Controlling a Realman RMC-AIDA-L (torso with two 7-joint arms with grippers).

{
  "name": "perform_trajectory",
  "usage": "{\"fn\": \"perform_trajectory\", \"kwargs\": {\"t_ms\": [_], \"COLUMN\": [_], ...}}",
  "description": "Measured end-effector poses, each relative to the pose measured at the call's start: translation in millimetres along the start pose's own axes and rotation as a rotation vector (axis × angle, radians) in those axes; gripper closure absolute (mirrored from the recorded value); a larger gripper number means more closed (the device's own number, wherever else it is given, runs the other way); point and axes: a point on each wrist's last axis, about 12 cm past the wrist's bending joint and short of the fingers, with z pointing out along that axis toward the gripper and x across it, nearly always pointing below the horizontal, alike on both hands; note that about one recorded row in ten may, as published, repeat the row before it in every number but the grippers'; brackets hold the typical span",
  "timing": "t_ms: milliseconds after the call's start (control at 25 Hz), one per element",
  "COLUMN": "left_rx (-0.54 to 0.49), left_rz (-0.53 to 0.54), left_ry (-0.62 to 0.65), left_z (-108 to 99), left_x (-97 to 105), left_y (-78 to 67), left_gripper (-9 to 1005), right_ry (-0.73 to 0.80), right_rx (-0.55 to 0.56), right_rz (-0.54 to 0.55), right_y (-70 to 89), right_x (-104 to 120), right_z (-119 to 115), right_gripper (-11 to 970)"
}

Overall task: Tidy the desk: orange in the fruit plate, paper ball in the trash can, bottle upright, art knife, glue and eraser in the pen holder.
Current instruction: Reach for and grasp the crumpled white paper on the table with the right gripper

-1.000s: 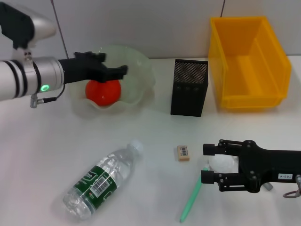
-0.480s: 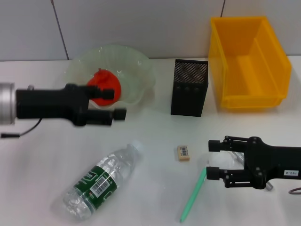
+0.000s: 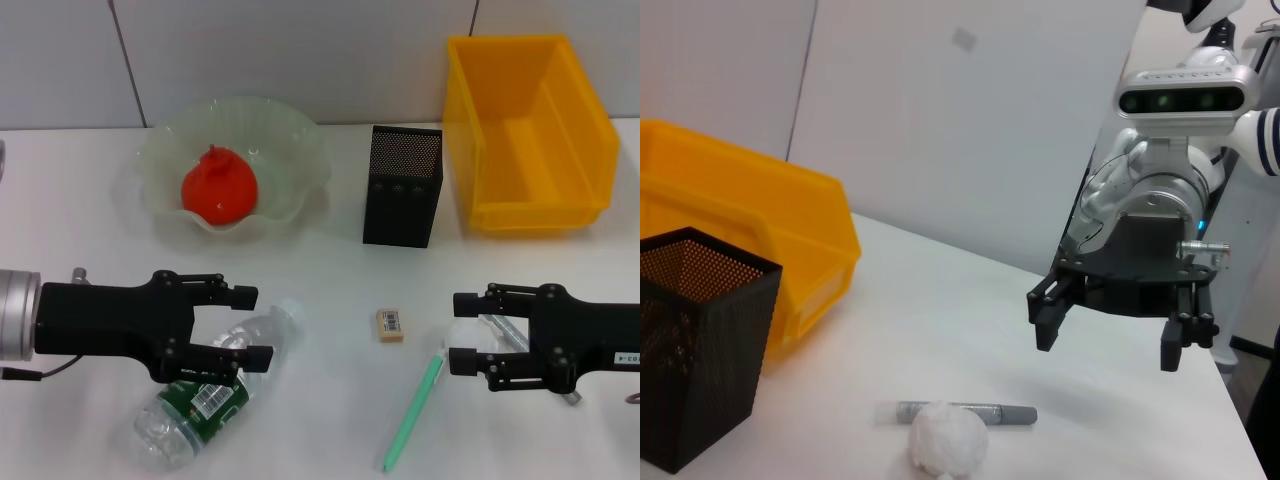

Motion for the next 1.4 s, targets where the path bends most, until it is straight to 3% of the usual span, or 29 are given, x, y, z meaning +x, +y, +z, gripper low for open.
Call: {"fn": "perform_trajectory", "kwargs": {"t_ms": [40, 200, 320, 360, 400, 440, 560, 680, 760, 1040, 1400], "left_rx": [0.013, 0.014, 0.009, 0.009, 0.008, 0.007, 0.007, 0.007, 0.007, -0.001, -0.023], "left_rz": [0.007, 0.010, 0.012, 0.012, 0.013, 0.020, 0.022, 0.023, 0.025, 0.024, 0.017], "left_ry": [-0.001, -0.006, -0.014, -0.014, -0.014, -0.017, -0.018, -0.021, -0.022, -0.030, -0.041], "left_z": [4, 5, 5, 5, 5, 6, 6, 7, 7, 8, 6], "left_x": [8, 9, 8, 8, 8, 8, 8, 8, 7, 5, 5], "left_y": [-2.9, -3.5, -3.0, -3.0, -3.0, -2.8, -2.9, -3.0, -3.1, -1.5, 0.1], "left_gripper": [177, 178, 178, 178, 178, 178, 178, 178, 178, 178, 178], "right_ry": [0.002, 0.022, 0.111, 0.189, 0.189, 0.241, 0.449, 0.529, 0.665, 0.885, 0.954], "right_rx": [0.000, -0.006, 0.046, 0.086, 0.086, 0.105, 0.177, 0.217, 0.280, 0.301, 0.307], "right_rz": [0.001, 0.031, 0.128, 0.158, 0.158, 0.159, 0.187, 0.206, 0.211, 0.161, 0.065], "right_y": [-0.3, -3.1, -10.7, -13.6, -13.6, -14.1, -18.3, -22.1, -28.0, -36.3, -43.4], "right_x": [-1, -20, -59, -83, -83, -97, -142, -156, -167, -158, -138], "right_z": [-1, -6, -13, -13, -13, -12, 3, 12, 29, 67, 94], "right_gripper": [173, 173, 173, 173, 173, 173, 173, 173, 174, 174, 174]}}
